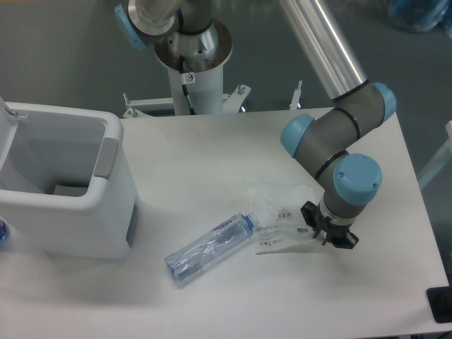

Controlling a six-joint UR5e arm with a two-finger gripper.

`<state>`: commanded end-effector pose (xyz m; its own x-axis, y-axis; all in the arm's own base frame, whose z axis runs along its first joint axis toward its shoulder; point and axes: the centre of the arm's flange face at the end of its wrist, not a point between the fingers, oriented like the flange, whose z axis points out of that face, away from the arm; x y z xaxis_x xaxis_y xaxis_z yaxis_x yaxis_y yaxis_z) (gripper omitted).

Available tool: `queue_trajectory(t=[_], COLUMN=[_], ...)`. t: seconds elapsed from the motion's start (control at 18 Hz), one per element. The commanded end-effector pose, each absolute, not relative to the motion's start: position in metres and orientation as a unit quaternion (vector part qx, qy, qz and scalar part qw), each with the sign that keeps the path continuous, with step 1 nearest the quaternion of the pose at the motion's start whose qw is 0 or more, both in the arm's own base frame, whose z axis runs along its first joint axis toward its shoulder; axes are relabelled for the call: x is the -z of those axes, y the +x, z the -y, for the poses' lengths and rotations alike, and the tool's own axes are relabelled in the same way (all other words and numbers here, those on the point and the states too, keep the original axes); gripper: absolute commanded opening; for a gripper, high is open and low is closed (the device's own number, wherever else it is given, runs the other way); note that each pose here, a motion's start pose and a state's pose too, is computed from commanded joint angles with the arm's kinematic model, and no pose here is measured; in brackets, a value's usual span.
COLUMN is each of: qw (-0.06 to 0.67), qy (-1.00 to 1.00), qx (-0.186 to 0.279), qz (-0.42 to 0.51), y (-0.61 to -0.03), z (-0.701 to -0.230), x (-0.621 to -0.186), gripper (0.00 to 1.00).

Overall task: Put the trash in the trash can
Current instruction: 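Lower the gripper onto the bag and close it on the bag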

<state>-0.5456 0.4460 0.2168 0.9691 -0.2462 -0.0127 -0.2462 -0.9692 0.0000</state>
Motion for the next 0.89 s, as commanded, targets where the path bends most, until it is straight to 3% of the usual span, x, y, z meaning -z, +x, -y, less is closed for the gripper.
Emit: queue_trajectory(t=[0.5,0.89], qw=[0.033,0.13], qy=[-0.997,-0.991], qx=[-0.005,-0.037], qz=[-0.069,-0.024], y=[-0.544,-0.562], z=[-0.448,-0.429], x=[-0.233,-0.321], gripper=[0.0,0.0])
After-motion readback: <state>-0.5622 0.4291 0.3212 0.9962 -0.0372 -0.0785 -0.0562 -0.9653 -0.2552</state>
